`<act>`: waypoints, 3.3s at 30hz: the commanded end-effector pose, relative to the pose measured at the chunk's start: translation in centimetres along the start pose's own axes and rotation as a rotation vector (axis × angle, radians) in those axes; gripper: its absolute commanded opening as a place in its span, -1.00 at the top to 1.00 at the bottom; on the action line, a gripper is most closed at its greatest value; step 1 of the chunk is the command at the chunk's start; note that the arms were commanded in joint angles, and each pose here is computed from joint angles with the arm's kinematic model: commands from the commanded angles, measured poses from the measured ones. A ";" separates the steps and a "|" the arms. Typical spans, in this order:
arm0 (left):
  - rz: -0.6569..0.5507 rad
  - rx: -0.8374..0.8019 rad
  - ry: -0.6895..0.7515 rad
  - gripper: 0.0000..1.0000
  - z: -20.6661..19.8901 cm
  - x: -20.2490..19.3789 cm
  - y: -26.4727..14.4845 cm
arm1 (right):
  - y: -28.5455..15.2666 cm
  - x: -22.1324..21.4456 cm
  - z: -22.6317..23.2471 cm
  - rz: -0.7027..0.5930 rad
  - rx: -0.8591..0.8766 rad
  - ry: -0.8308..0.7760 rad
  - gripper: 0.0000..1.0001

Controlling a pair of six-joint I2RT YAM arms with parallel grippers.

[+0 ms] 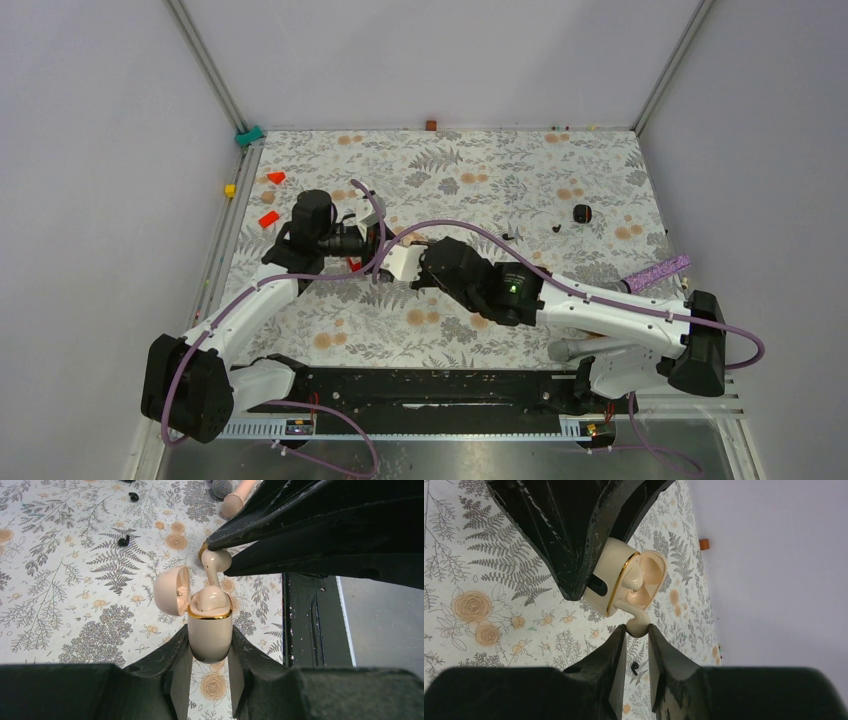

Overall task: Insert the wireless bluetooth earbuds into the charging case
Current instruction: Place the earbud in the charging case.

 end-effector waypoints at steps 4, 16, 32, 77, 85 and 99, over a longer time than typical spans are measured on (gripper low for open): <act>-0.046 0.016 0.068 1.00 0.2 1.8 0.0 | 0.1 0.2 -1.2 0.022 -0.094 -0.018 0.56; -0.047 -0.015 0.073 1.00 -0.3 1.8 -0.2 | 0.3 -0.1 -1.3 0.034 -0.121 -0.038 0.56; -0.057 -0.014 0.070 1.00 -0.3 2.0 -0.2 | 0.3 0.4 -0.1 -0.019 -0.059 -0.025 0.57; -0.075 -0.050 0.099 1.00 -0.9 1.8 -0.6 | -3.1 1.2 -3.6 -0.081 -0.010 0.155 -0.24; -0.074 -0.078 0.114 1.00 -1.5 1.9 -0.7 | -6.2 -0.1 -5.6 -0.183 0.068 0.323 -0.39; -0.057 -0.255 0.182 1.00 -5.0 1.3 -1.5 | -2.6 -2.2 -2.1 -0.165 0.162 0.304 -0.40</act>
Point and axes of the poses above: each gripper's point midway between its finger pads, its own y axis out along the fingers, its own z axis along the line the jaws close on, x = y × z, the point moved 2 cm from there along -y, back along the fingers, and after that the axes turned 14 degrees about -y, right-handed, at the moved point
